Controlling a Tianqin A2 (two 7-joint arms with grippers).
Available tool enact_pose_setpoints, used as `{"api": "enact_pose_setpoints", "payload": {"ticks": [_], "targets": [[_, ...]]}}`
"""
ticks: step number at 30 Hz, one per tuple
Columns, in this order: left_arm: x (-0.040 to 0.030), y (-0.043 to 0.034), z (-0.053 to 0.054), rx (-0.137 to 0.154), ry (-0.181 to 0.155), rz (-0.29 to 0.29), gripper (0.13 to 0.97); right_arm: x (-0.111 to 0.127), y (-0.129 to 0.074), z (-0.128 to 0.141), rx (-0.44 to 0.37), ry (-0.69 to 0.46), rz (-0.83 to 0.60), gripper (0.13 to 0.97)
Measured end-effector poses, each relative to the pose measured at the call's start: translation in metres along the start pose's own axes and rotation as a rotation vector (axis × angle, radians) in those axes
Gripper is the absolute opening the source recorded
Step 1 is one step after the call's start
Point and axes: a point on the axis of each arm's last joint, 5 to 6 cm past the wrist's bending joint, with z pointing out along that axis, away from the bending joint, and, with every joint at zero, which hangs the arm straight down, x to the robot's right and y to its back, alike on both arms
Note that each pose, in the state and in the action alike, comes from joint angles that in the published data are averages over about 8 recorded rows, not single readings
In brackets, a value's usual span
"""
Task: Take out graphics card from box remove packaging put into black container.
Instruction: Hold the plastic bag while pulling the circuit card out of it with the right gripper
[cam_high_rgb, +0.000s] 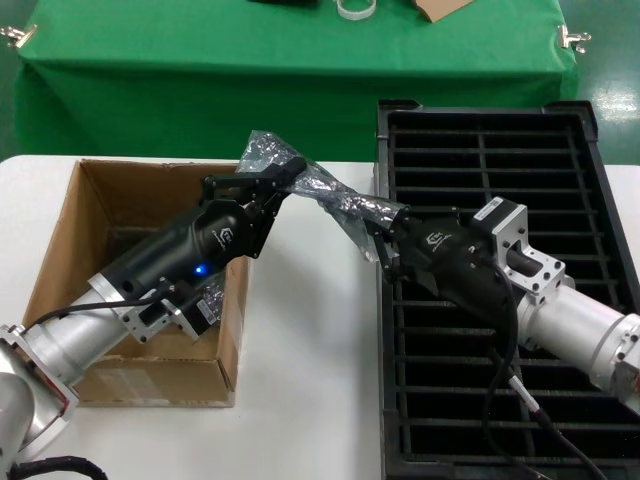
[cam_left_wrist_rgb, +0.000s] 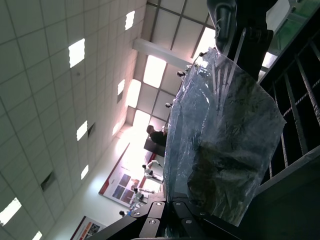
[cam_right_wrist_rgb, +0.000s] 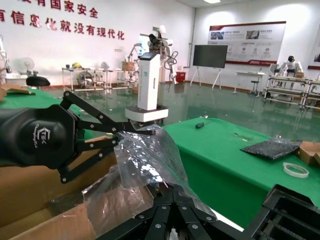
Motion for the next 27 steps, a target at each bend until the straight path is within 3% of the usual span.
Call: {"api": "enact_pose_setpoints", "payload": {"ticks": [13, 18, 21, 27], "targets": [[-0.0012, 0.0008, 0.0072, -0.033, 0.004, -0.01, 0.139, 0.0039, 0.0026, 0.0018, -0.003, -0.026, 0.007, 0.182], [-0.0017, 0.0016, 0.0083, -0.044, 0.014, -0.038, 0.139, 0.0046, 0.0037, 0.0029, -0.01, -0.034, 0.008, 0.254], [-0.0014, 0.0016, 0.008, -0.04, 0.021, -0.063, 0.139, 0.0052, 0.0044, 0.0038, -0.013, -0.039, 0.009, 0.297], [-0.0005, 0.0003, 0.0067, -0.015, 0.032, -0.108, 0.139, 0.0073, 0.006, 0.0059, -0.017, -0.046, 0.011, 0.275]]}}
